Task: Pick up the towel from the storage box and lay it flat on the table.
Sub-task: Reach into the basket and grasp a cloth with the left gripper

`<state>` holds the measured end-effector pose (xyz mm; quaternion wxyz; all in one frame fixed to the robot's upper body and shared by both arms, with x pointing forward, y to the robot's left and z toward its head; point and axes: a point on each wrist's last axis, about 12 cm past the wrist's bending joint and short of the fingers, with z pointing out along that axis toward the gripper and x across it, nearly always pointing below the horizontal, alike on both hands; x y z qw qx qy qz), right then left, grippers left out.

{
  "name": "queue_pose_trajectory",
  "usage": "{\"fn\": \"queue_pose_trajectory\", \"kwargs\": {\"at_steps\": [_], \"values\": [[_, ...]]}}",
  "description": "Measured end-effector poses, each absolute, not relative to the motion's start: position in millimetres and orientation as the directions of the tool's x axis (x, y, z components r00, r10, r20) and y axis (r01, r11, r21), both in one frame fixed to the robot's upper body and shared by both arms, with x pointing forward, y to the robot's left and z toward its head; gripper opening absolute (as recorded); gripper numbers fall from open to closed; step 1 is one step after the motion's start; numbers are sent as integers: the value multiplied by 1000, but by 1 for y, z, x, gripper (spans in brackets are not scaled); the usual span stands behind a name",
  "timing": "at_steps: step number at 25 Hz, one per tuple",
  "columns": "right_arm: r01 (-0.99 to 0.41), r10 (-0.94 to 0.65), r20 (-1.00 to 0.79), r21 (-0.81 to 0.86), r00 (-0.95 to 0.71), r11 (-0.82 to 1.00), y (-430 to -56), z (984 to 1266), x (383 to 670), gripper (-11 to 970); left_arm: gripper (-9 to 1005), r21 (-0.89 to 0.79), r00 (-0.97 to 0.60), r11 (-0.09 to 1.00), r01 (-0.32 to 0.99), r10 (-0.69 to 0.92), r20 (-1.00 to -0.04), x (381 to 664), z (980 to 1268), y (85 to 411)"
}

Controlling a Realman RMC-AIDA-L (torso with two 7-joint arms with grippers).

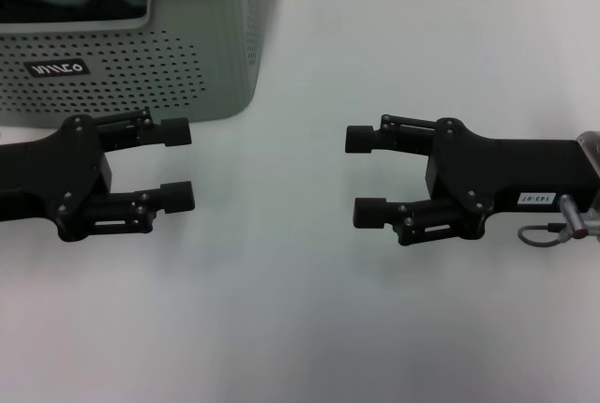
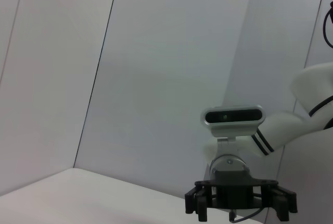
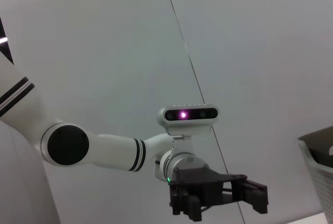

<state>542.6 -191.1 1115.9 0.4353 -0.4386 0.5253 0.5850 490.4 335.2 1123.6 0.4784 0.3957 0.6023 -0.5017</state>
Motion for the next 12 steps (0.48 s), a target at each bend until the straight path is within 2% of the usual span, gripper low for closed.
{"fn": "queue_pose_trajectory", "kwargs": {"at_steps": [12], "values": [[-972,53,-971,233,-234,-36,-190,1112,543,872,763,-218,-221,185,958,-6,-975,493,1125,335]]}}
